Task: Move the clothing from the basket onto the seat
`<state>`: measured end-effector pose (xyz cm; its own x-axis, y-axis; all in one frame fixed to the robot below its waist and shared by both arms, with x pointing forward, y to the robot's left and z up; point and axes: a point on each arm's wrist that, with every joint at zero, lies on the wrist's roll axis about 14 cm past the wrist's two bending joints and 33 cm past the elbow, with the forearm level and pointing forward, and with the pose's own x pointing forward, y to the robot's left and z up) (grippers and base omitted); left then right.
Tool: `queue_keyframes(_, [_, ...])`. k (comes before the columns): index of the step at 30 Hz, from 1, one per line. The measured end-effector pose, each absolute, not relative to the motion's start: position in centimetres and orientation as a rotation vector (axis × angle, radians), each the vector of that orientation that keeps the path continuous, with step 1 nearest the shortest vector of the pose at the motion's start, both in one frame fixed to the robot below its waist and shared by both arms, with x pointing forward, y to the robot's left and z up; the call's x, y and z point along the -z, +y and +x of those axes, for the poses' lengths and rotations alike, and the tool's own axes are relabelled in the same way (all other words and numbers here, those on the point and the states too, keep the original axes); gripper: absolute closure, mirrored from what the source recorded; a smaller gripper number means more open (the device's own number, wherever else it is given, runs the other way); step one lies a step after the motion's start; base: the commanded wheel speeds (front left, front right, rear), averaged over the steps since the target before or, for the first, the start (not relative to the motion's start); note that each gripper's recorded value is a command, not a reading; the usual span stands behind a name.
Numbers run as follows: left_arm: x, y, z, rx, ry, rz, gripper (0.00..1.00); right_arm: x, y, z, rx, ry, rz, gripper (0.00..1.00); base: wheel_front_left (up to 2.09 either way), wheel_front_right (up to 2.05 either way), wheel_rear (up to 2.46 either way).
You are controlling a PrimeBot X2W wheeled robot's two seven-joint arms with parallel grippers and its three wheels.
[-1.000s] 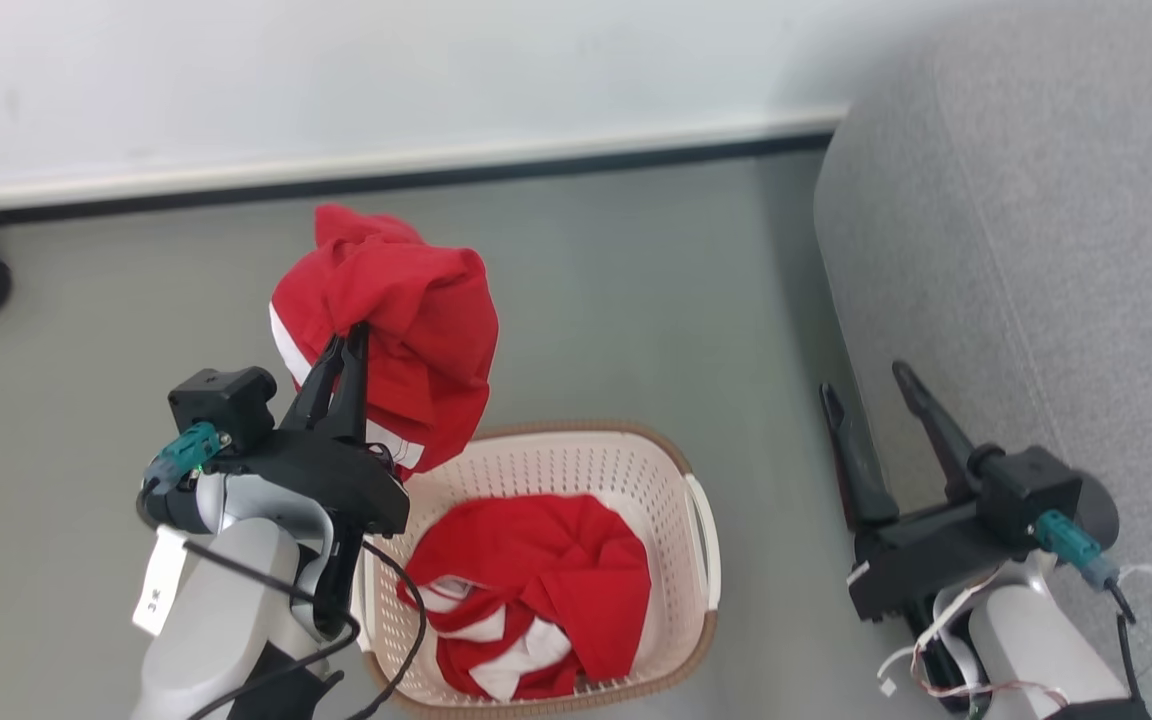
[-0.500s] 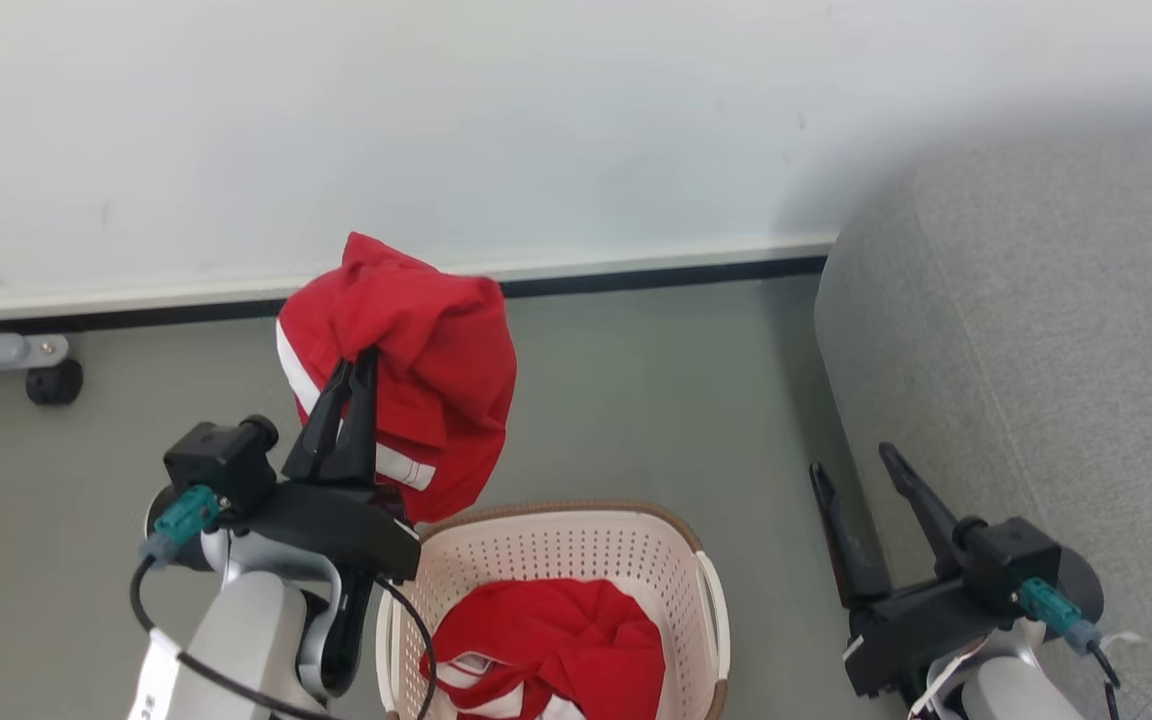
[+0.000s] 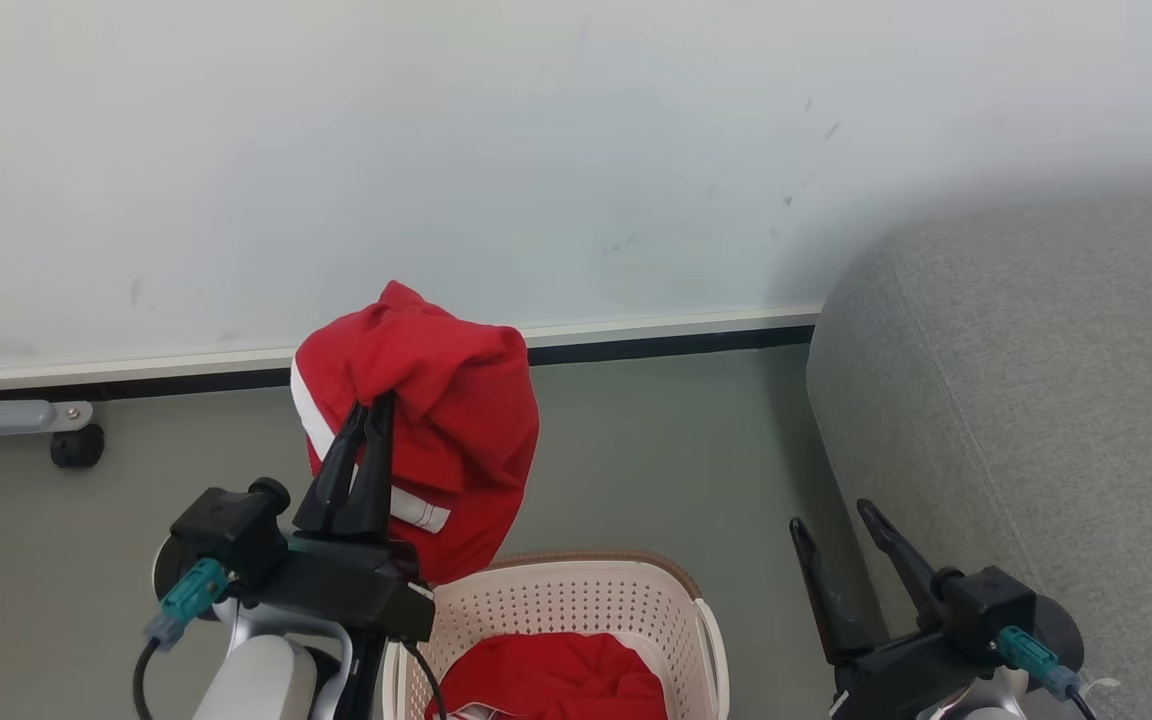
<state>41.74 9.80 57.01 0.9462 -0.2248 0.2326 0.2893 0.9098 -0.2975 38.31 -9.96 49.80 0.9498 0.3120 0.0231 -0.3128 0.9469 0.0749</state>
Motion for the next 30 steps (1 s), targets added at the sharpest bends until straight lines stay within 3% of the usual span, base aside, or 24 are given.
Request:
queue_keyframes(16, [-58.7,9.7,40.8,0.277,-0.249,-0.334,1.00,-50.6,-8.2,37.7,-0.364,-0.021,0.093,0.00,0.00,0.00,0.00])
queue_keyframes(30, [-59.8,8.0,40.2,0.332,-0.262,-0.335,1.00,-55.6,0.5,37.0,-0.650,-0.142,0.078,0.00,0.00,0.00,0.00])
